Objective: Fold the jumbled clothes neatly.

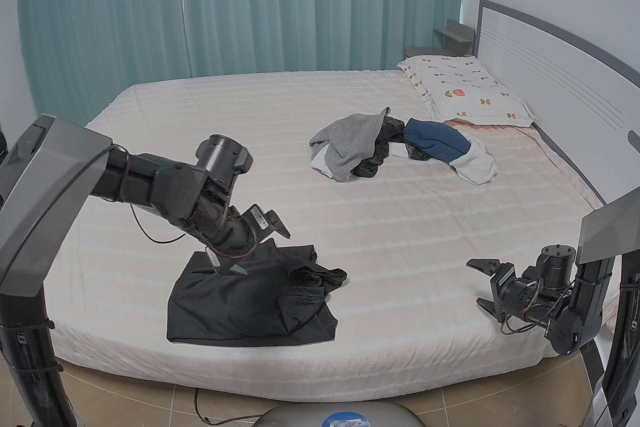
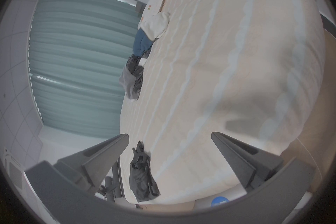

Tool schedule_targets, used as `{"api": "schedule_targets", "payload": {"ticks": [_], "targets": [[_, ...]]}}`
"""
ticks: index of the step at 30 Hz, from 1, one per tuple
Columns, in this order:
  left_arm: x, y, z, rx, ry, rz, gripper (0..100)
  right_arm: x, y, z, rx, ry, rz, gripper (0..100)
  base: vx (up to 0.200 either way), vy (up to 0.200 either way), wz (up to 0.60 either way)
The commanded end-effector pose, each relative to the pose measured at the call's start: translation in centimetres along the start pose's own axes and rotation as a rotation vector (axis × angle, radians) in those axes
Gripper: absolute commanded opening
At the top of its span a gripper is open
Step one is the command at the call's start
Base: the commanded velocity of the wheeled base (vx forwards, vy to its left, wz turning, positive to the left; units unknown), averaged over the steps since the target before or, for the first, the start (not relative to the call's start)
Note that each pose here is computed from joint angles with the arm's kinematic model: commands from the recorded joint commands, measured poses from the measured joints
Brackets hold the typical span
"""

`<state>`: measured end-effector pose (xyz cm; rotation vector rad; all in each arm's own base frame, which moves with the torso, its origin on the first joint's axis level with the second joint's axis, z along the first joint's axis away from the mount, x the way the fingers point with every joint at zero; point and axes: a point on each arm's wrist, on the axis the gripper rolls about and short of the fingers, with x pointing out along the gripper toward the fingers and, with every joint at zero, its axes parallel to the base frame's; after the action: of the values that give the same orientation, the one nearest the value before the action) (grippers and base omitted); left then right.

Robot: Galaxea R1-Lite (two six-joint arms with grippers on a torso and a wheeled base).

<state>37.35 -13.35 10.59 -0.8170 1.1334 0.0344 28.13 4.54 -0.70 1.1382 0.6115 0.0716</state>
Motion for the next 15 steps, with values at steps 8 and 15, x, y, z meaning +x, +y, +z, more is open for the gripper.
{"api": "schedule_targets", "payload": {"ticks": [8, 15], "targets": [[-1.1, 11.7, 2.7, -0.257, 0.039, -0.105, 100, 2.2, 7.4, -5.1, -0.242, 0.135, 0.075, 100, 0.0, 0.2, 0.0], [-0.9, 13.3, 1.3, -0.216, -0.012, -0.157, 100, 3.5, 9.5, -6.6, -0.335, 0.169, 0.058, 100, 0.0, 0.2, 0.0]]}}
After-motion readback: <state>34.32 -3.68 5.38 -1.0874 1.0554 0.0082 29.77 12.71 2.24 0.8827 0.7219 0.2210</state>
